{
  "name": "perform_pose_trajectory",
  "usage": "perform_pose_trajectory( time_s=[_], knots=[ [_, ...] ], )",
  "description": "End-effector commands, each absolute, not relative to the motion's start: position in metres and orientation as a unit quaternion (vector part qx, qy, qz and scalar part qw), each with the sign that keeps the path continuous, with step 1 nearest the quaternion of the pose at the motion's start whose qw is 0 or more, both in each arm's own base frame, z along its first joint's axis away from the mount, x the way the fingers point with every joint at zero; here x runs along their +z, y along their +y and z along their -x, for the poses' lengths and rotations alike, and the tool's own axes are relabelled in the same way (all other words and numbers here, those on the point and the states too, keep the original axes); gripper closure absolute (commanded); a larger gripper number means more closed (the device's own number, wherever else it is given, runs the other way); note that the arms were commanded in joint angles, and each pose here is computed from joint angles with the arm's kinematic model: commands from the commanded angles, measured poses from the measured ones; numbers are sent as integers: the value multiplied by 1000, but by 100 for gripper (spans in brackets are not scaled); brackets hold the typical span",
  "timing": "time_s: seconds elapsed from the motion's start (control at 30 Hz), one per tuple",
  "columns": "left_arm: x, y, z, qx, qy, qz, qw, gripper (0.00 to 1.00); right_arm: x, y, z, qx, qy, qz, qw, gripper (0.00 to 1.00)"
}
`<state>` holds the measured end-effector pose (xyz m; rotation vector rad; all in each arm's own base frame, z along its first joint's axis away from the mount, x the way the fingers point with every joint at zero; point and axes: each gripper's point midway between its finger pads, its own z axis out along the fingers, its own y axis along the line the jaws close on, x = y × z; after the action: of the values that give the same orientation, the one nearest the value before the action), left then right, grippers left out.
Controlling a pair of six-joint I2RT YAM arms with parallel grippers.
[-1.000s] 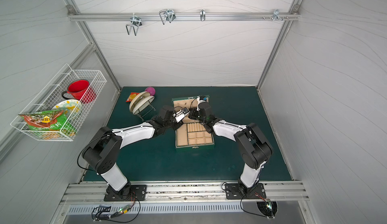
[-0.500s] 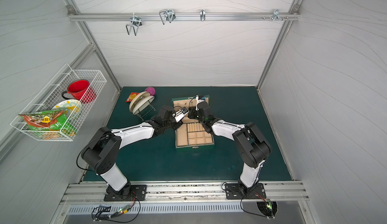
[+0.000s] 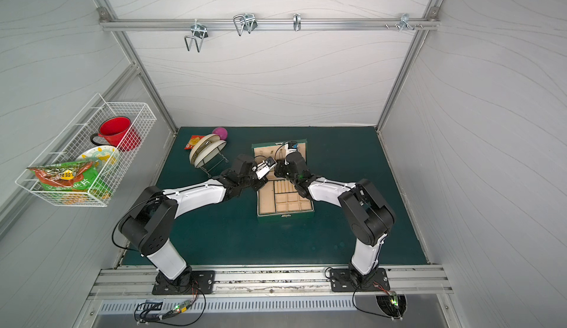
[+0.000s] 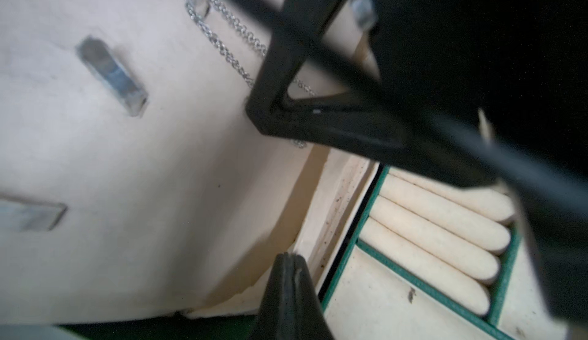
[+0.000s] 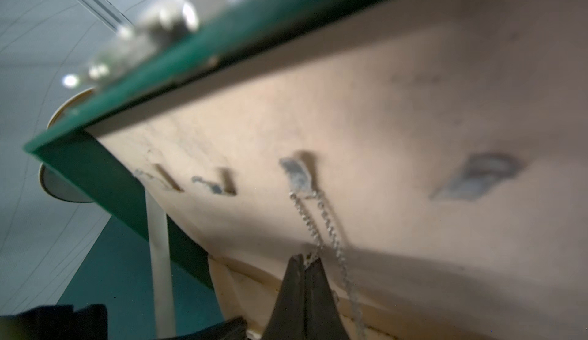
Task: Put jewelry chain into jewelry box
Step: Adjust the necklace at the jewelry box clasp.
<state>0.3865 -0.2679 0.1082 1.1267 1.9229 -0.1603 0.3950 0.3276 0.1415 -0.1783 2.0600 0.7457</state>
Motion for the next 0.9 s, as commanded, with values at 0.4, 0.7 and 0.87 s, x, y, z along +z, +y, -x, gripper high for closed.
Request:
perform_pose_trajectory(
  time_s=[0.4,0.7,0.87],
  knots=[
    [121,-281,-377,-88,755,-468,451,100,115,323,-382,267,844,87,457,100],
    [121,-282,-380,-87,760,-460,450,100,133,327,-376,288,836,98,457,91],
    [122,-281,-382,-88,763,-455,451,100,148,327,-366,305,830,108,455,65]
  ],
)
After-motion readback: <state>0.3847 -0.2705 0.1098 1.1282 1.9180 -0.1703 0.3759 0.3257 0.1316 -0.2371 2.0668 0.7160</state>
